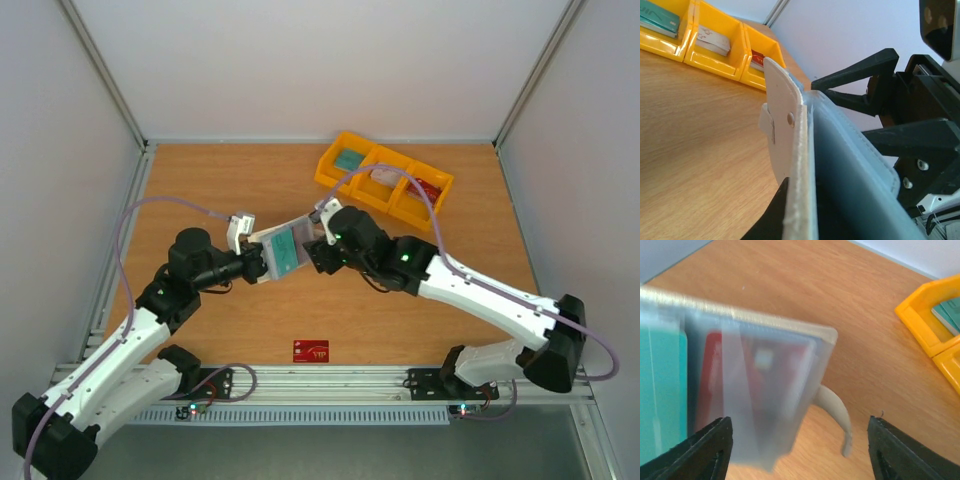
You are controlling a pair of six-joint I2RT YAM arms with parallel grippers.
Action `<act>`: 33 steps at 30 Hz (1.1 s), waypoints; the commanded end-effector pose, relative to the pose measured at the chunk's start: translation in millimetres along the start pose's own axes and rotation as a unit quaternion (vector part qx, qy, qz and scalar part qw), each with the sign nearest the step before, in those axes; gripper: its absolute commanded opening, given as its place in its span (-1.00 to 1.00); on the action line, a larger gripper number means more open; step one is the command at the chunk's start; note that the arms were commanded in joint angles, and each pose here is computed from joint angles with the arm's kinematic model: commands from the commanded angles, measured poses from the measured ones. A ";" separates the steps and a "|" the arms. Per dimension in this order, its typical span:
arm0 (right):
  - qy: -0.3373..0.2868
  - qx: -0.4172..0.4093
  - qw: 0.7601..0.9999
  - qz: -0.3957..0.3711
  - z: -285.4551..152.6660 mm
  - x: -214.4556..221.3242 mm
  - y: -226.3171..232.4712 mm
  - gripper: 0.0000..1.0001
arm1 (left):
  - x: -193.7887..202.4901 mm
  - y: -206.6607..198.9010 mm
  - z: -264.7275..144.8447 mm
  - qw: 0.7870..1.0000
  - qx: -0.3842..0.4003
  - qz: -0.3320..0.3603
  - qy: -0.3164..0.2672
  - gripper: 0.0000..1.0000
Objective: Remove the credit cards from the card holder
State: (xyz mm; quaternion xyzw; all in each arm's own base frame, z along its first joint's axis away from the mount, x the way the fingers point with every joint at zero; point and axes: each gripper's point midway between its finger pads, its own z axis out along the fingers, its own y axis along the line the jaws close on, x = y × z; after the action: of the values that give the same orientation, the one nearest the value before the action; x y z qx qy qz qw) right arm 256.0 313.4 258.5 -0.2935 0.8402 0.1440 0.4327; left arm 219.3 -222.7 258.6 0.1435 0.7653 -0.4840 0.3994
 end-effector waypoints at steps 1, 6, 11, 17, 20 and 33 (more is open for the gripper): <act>-0.034 -0.132 0.991 0.002 -33.7 1.8 7.5 0.60 | -13.5 -20.5 -5.3 0.998 0.039 0.033 -0.027 -1.00; -0.056 -0.292 0.954 0.038 -66.7 6.5 5.2 0.86 | -16.4 -41.2 -8.4 0.993 0.095 0.057 -0.032 -0.99; -0.038 -0.393 0.916 0.068 -70.5 3.2 4.5 0.97 | -15.5 -70.6 -16.0 0.980 0.171 0.097 -0.025 -1.00; -0.049 -0.427 0.901 0.064 -68.2 -15.2 3.3 0.97 | -12.6 -83.2 -21.6 0.972 0.203 0.118 -0.018 -0.99; -0.050 -0.468 0.880 0.059 -73.0 -17.5 16.5 0.93 | -12.3 -81.8 -19.9 0.973 0.201 0.115 -0.017 -0.99; -0.016 -0.527 0.846 0.072 -67.2 -8.7 46.1 -0.61 | -16.8 -62.2 -11.8 0.986 0.151 0.070 -0.025 -1.00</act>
State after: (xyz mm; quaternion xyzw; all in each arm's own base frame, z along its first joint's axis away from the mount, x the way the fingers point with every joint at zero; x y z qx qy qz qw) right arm 196.6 315.5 287.1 -0.4007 0.6774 0.5784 0.2146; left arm 180.4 -242.5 306.5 0.2588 0.6643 -0.5714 0.4065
